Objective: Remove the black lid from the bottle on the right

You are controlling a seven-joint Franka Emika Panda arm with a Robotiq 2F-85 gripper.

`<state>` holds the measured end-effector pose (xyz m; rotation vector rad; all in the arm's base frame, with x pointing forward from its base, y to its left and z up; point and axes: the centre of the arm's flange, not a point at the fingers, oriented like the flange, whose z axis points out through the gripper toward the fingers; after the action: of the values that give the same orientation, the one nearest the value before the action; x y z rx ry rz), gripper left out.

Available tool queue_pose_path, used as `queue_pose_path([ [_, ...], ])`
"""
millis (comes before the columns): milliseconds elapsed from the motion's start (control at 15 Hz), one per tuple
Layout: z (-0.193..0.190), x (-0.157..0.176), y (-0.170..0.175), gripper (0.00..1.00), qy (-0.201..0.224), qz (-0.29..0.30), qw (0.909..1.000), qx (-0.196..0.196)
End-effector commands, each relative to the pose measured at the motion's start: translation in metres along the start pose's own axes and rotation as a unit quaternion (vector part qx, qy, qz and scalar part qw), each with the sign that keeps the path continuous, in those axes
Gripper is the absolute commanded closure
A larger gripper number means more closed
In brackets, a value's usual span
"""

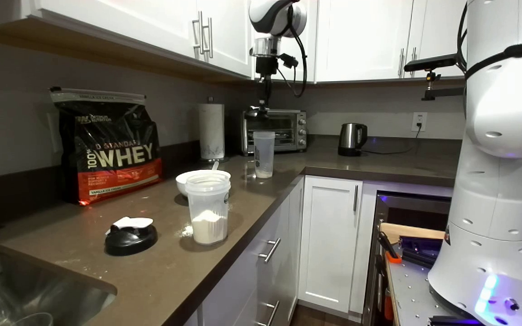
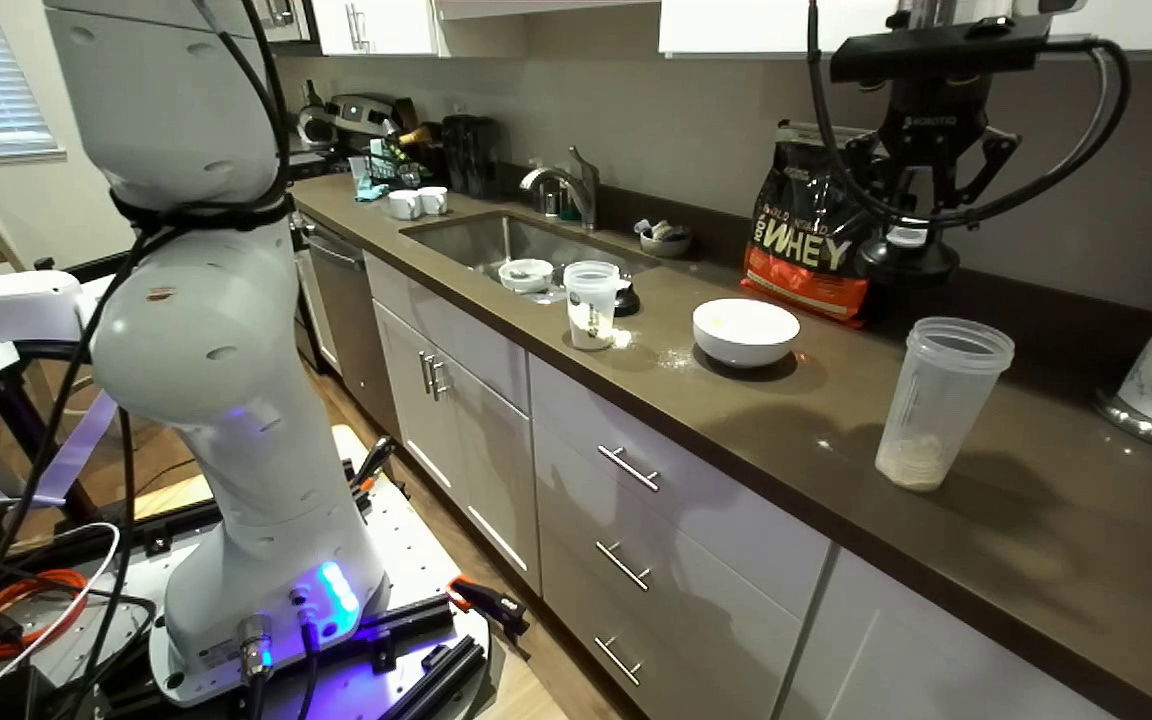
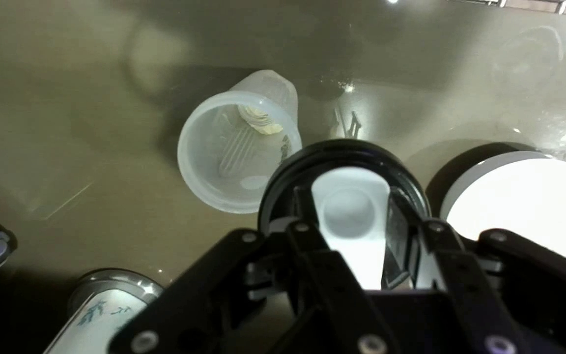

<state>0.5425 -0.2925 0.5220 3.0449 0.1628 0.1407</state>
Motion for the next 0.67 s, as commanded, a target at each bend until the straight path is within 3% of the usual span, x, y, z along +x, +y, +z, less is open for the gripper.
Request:
queue_pose_path([
  [0, 0.009, -0.010, -0.028, 0.88, 0.005, -0.026, 0.9996, 0.014],
  [600, 0.051, 0.012, -0.069, 0.88, 0.027, -0.050, 0.9983, 0.009],
])
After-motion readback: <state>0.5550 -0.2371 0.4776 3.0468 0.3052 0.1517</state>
